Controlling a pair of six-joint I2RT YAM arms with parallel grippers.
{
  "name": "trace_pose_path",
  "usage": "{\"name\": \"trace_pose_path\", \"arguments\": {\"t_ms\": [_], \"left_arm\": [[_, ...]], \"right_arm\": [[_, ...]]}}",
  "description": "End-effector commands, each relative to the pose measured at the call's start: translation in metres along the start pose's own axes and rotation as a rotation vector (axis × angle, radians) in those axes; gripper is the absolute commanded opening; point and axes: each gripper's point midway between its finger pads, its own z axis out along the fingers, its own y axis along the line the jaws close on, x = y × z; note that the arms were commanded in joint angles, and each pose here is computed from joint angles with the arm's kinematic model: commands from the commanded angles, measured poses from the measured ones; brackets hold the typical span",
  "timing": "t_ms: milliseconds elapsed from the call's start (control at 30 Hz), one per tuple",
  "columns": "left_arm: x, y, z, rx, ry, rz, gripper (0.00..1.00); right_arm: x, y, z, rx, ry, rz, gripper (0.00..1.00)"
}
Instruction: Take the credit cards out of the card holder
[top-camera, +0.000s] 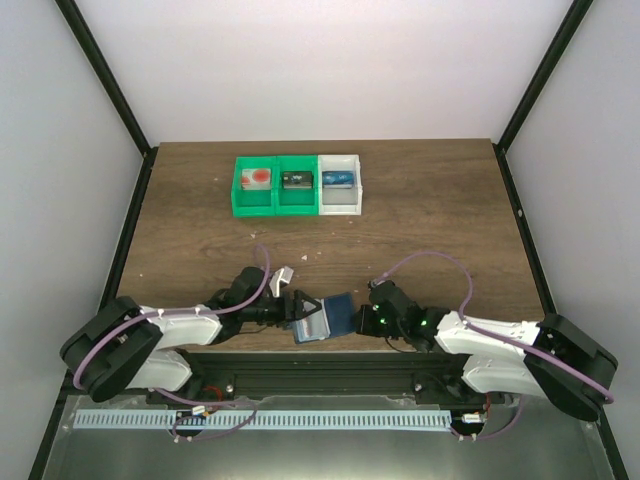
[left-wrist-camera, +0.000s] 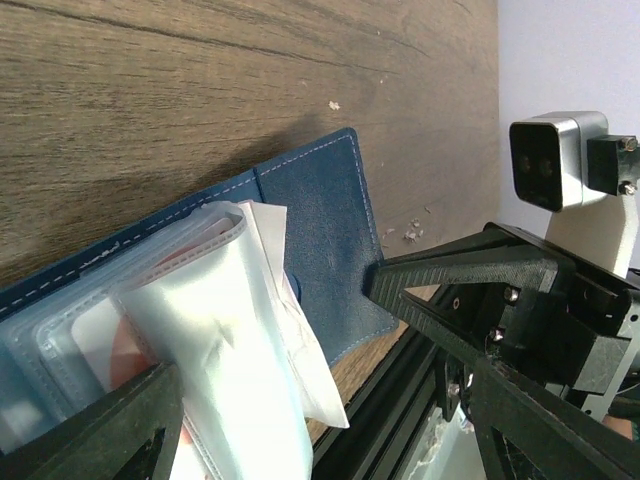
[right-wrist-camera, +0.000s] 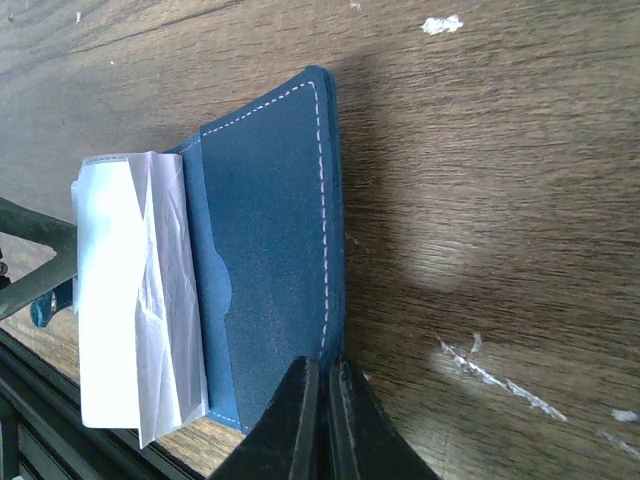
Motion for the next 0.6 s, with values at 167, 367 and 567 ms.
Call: {"name": "trace_pose_path", "arguments": {"t_ms": [167,367,567], "left_arm": [[-0.001,-0.008,0.008,0.042,0.007,-0.003,0.81],[-0.002,-0.030,0.017,0.115,0.026,0.004,0.80],[-0.003,-0.046,0.029,0.137,0.048,0.038,0.80]], "right_arm": [[0.002,0.002,-0.001,-0.021,-0.002,0.003,0.02],[0.002,0.004,-0.001,-0.029,0.001,0.002,0.03],[0.004,0.004,0.000,-0.036,0.011,-0.002,0.07]]}}
